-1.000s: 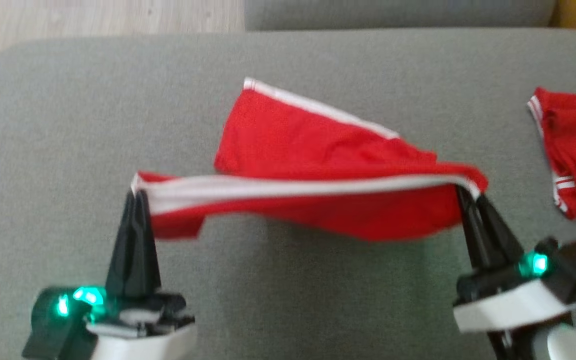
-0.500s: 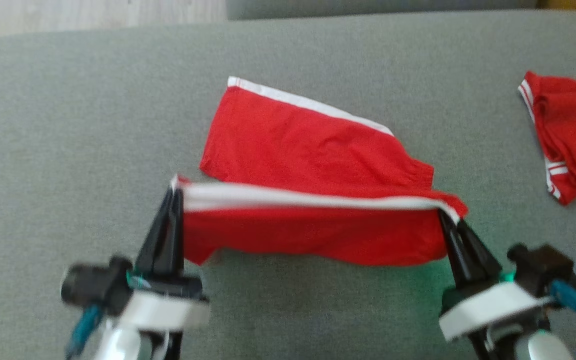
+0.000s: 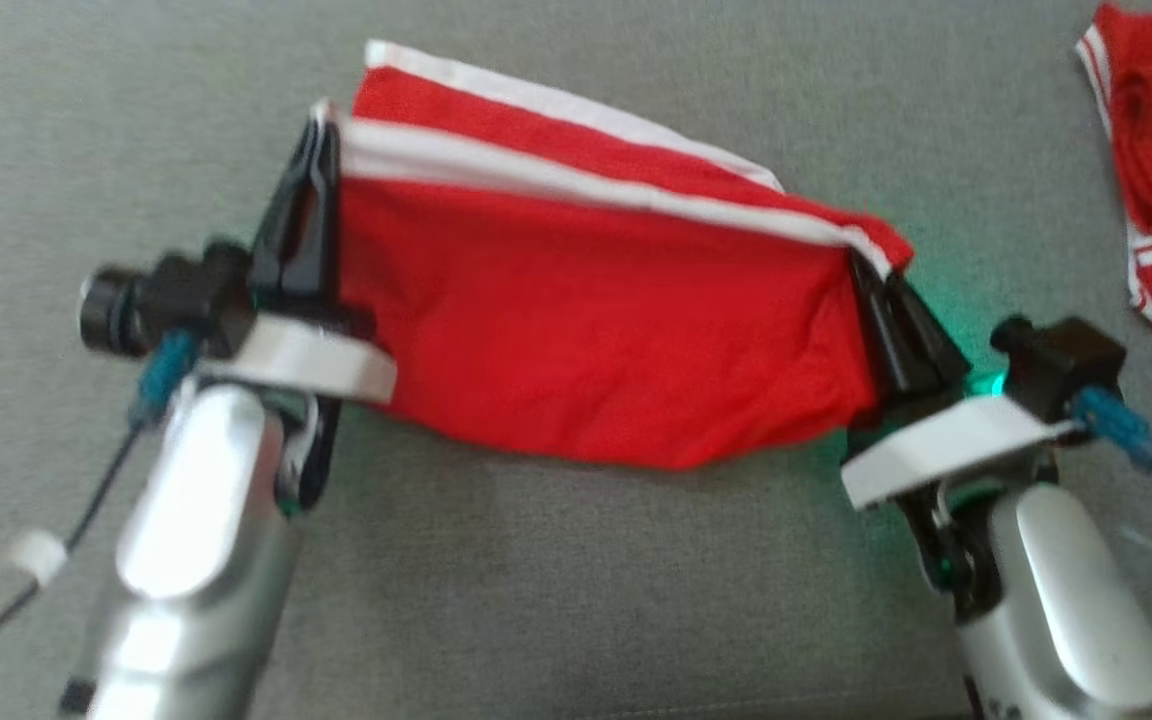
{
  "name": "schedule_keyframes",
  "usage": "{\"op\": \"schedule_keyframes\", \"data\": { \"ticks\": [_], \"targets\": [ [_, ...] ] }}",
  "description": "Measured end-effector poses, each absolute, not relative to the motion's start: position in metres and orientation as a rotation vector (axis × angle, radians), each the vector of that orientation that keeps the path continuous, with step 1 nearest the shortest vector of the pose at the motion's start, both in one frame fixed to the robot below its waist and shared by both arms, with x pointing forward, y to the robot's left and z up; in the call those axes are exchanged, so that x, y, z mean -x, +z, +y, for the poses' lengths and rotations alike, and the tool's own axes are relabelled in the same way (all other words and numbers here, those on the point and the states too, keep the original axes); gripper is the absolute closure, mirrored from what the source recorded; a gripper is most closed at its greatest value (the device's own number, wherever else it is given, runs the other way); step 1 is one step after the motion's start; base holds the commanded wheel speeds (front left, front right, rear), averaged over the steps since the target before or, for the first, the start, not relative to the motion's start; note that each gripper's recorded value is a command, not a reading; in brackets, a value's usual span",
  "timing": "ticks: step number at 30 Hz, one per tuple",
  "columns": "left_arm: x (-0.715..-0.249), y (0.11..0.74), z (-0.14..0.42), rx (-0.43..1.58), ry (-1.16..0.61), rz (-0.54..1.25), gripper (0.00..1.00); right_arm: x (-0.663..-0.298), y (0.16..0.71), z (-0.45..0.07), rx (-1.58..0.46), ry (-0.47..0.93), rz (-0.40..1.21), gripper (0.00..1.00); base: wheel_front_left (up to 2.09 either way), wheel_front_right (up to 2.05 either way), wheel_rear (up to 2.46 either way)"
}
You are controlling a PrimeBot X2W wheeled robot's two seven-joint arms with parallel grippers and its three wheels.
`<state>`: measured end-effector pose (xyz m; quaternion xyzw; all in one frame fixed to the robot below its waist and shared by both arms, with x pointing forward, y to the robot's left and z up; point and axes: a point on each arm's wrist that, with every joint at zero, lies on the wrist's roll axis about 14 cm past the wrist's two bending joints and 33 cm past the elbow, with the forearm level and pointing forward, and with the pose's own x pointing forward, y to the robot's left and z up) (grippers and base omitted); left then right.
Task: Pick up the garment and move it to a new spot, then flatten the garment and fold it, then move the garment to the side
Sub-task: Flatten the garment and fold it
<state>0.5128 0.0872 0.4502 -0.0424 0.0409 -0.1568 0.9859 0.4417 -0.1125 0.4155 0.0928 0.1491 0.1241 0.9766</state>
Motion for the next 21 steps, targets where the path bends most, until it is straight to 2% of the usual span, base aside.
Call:
{"op": "schedule_keyframes", "data": {
  "ticks": [9,11,12,13,18,19,20,21],
  "targets": [
    [-0.556,0.418,0.07,0.069,-0.346,0.131,1.0,-0.458,0.386,-0.119,-0.192,0.231,0.337,1.0,0.0,0.0,0.0],
    [-0.56,0.413,0.069,0.066,-0.345,0.145,1.0,-0.46,0.386,-0.118,-0.189,0.234,0.335,0.56,0.0,0.0,0.0],
    [-0.561,0.411,0.068,0.062,-0.346,0.148,1.0,-0.462,0.387,-0.119,-0.188,0.233,0.327,0.07,0.0,0.0,0.0],
    [-0.563,0.409,0.068,0.051,-0.347,0.153,1.0,-0.463,0.387,-0.119,-0.187,0.231,0.321,0.0,0.0,0.0,0.0],
    [-0.569,0.405,0.064,0.012,-0.367,0.17,1.0,-0.467,0.392,-0.122,-0.185,0.224,0.292,0.0,0.0,0.0,0.0],
    [-0.57,0.405,0.063,0.001,-0.372,0.172,0.84,-0.466,0.392,-0.123,-0.184,0.222,0.292,0.0,0.0,0.0,0.0],
    [-0.57,0.405,0.062,-0.006,-0.375,0.177,0.56,-0.466,0.393,-0.123,-0.183,0.221,0.29,0.0,0.0,0.0,0.0],
    [-0.571,0.405,0.062,-0.009,-0.377,0.18,0.0,-0.466,0.395,-0.124,-0.183,0.221,0.285,0.0,0.0,0.0,0.0]
  ]
}}
